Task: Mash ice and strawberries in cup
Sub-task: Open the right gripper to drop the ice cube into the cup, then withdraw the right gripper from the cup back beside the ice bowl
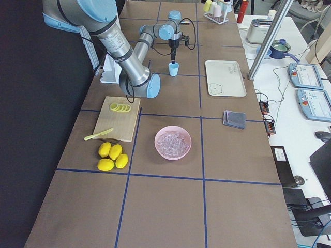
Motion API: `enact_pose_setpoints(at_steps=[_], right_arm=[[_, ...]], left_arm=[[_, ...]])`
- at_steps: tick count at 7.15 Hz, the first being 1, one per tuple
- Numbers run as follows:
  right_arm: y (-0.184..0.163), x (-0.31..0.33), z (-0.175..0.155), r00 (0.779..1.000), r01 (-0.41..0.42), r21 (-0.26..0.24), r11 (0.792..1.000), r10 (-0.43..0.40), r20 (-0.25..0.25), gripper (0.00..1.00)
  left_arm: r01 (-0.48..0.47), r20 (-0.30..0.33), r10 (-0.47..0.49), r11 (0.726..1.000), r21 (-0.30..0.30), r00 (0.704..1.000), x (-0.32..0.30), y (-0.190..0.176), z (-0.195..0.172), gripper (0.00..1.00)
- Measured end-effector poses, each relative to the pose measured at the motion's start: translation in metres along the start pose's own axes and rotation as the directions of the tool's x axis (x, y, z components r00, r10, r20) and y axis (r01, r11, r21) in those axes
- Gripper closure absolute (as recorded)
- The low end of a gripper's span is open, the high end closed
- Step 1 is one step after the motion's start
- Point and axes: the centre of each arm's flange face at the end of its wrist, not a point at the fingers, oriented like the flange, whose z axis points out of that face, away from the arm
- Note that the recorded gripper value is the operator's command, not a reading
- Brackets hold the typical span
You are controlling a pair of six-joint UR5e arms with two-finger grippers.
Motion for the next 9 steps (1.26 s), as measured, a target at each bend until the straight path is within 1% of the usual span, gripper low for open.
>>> enact_pose_setpoints(at_steps=[2, 3, 5, 6, 7, 9], right_arm=[[0.0, 0.0, -0.006, 1.0, -0.018, 0.012, 1.0, 0.018, 0.008, 0.01], [-0.003, 0.003, -0.012, 1.0, -0.022, 0.028, 0.999, 0.022, 0.014, 0.01], [-0.029, 0.034, -0.032, 0.999, -0.05, 0.077, 0.996, 0.048, 0.027, 0.01], [-0.047, 0.068, -0.045, 0.998, -0.05, 0.107, 0.993, 0.047, 0.032, 0.01], [-0.066, 0.113, -0.055, 0.999, -0.028, 0.131, 0.991, 0.025, 0.025, 0.01], [-0.105, 0.208, -0.074, 0.999, 0.042, 0.145, 0.989, -0.042, -0.001, 0.01]], left_arm=[[0.012, 0.004, -0.012, 1.0, 0.014, 1.0, 0.007, 0.0, -0.006, 0.0], [0.026, 0.008, -0.026, 0.999, 0.029, 1.0, 0.016, 0.001, -0.013, 0.0], [0.01, 0.012, -0.011, 0.999, 0.053, 1.0, 0.044, 0.0, -0.025, 0.0], [0.018, 0.001, -0.018, 0.998, 0.052, 1.0, 0.061, -0.001, -0.022, 0.0], [0.033, -0.018, -0.032, 0.998, 0.055, 0.999, 0.083, -0.003, -0.013, 0.0], [0.071, -0.071, -0.067, 0.996, 0.046, 0.995, 0.128, 0.003, 0.017, 0.0]])
